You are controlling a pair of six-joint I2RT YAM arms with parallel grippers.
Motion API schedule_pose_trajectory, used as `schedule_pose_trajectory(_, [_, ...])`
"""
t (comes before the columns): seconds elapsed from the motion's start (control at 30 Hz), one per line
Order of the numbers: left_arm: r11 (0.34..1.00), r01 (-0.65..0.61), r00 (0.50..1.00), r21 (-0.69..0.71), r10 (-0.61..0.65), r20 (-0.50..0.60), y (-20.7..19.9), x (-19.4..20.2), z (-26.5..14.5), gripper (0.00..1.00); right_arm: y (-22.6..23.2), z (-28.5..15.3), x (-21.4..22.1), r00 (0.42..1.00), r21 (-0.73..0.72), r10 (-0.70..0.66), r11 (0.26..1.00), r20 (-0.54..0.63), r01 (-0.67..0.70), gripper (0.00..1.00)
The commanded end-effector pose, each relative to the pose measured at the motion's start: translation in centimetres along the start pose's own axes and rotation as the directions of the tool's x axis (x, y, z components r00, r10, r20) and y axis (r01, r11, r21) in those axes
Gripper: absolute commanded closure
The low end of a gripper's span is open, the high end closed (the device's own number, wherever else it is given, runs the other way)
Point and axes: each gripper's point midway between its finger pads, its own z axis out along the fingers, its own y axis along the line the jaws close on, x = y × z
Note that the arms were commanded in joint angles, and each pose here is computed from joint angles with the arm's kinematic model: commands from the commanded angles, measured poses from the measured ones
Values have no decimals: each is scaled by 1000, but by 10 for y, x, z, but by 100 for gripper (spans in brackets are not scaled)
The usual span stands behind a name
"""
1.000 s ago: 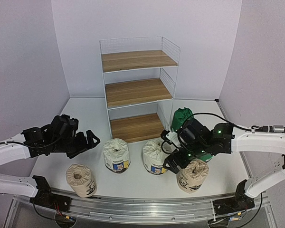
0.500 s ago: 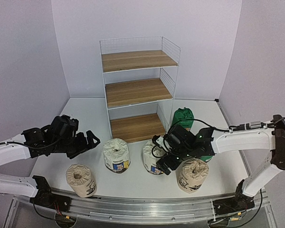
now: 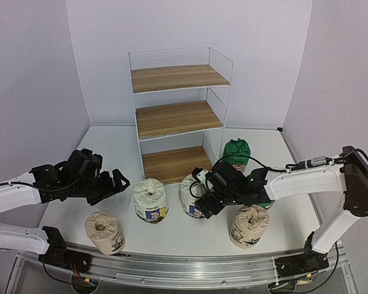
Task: Place and organize the paper towels onto the shelf
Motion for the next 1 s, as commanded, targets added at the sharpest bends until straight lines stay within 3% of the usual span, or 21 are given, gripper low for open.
schedule_pose_trajectory(0.0, [1000,16,1000,23,-17,14,-8,-4,-1,0,-3,0,-18,995,18,27,999,96,-29,15])
schedule_pose_trajectory(0.23, [1000,13,1000,17,-13,3,-9,-3,2,0,-6,-2,-21,987,23,62,998,146,-66,37])
schedule_pose_trajectory(0.37, [1000,6,1000,17,-6,1,-10,-4,2,0,-4,-5,-21,985,4,78,997,155,-80,44])
schedule_pose_trajectory(0.73, [1000,3,1000,26,-4,4,-8,-2,3,0,-14,-34,-69,951,20,86,995,298,-96,50])
schedule_pose_trajectory(0.9, [1000,6,1000,31,-6,13,-7,-3,1,0,-26,-31,-81,939,9,119,992,322,-129,67])
schedule_pose_trajectory(0.97, [999,6,1000,33,-6,18,-7,-3,0,0,-29,-29,-87,932,-1,124,991,341,-131,68])
